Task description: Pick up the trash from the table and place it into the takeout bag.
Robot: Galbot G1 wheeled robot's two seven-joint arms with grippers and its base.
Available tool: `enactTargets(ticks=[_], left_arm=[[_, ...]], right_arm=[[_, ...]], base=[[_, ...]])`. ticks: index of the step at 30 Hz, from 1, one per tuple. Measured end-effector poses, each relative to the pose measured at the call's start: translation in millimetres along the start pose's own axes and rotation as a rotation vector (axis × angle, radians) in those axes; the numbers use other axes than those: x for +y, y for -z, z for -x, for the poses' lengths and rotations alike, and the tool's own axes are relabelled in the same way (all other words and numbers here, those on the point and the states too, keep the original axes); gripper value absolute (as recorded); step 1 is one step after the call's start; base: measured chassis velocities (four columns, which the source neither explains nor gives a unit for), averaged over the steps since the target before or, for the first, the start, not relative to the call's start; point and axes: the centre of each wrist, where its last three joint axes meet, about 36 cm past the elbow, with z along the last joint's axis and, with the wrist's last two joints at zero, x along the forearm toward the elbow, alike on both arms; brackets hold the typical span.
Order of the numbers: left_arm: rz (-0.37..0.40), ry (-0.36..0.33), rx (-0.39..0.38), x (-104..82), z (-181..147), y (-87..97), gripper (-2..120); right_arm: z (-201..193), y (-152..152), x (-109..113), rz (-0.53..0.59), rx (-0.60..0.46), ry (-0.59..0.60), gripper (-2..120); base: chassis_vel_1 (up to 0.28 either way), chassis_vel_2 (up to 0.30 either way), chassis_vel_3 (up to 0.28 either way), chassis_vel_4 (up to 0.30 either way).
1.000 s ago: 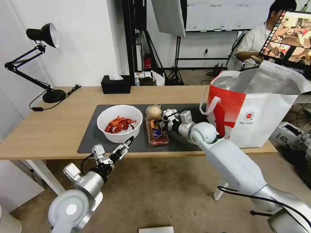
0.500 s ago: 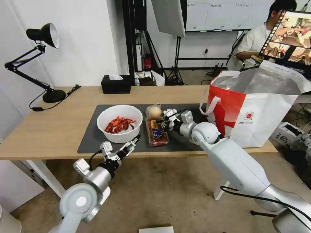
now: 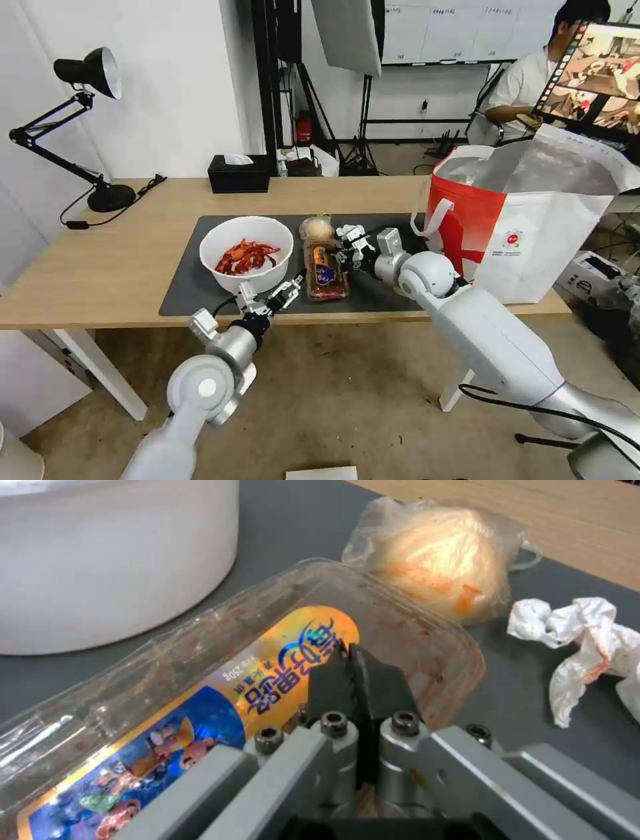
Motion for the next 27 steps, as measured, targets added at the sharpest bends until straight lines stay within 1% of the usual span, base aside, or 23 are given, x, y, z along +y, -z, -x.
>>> enactTargets(ticks=[5,14,27], left_arm=[[0.01,0.022,0.01,-5.1,7.4,-2.0,100],[0.01,0.033,0.042,-13.8,19.5,-9.5,100],[0.013,0.087,0.059,-16.7,44.0,-14.6,100]], right_arm=[[-0.7,-0.8,2.3,0.002,0.001,0.002,0],[-3.1,1.3,3.9,-0.003,0.003,0.002,0],[-7.8,-2.2,1.7,0.009,0.003,-0.007,0]], base=[[0.0,0.0,0.0,0.0],[0.0,0.0,0.0,0.0],[0.0,0.0,0.0,0.0]])
